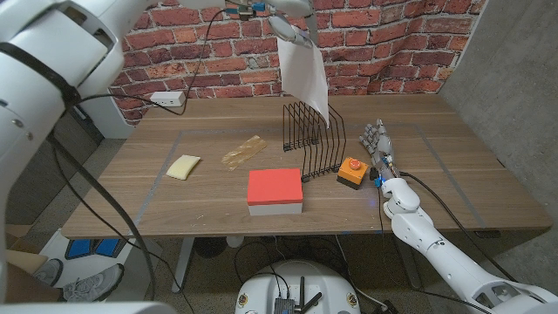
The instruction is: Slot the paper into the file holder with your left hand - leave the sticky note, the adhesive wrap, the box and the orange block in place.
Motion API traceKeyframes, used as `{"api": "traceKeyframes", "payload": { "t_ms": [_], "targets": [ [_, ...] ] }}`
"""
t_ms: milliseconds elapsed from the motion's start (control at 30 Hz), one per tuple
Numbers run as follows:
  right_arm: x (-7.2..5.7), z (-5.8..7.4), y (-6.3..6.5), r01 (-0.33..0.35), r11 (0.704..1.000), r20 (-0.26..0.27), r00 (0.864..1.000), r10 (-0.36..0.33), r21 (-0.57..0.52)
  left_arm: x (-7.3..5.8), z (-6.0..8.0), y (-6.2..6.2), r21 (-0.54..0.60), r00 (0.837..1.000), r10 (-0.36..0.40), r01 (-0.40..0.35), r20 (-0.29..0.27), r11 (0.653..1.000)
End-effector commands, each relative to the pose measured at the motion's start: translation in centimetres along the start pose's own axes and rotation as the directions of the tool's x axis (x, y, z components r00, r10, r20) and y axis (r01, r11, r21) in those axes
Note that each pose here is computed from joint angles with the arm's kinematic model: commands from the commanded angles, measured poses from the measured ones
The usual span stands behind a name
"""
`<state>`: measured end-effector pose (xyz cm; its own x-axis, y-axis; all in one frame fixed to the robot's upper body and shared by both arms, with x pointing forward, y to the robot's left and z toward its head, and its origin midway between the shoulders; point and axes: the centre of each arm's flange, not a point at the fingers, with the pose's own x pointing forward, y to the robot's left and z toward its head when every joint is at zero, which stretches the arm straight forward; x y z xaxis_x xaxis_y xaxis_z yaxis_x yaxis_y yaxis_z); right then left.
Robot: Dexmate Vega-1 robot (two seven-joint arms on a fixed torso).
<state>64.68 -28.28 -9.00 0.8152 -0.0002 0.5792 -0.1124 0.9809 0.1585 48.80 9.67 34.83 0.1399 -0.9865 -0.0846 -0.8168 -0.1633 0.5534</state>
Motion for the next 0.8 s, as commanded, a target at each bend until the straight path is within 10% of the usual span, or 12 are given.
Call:
{"api": "traceKeyframes", "payload": {
  "t_ms": [33, 800],
  "targets": [
    [-0.38, -0.01, -0.11, 0.008, 1.0, -0.001, 1.0, -0.008, 0.003, 0.73, -0.09, -0.14, -0.014, 1.0, 0.003, -0.003, 0.019, 1.0],
    [-0.29, 0.11, -0.21, 0.01, 1.0, 0.001, 1.0, -0.01, -0.002, 1.37, -0.37, -0.88, -0.037, 0.999, 0.012, -0.011, 0.031, 0.999]
  ]
}}
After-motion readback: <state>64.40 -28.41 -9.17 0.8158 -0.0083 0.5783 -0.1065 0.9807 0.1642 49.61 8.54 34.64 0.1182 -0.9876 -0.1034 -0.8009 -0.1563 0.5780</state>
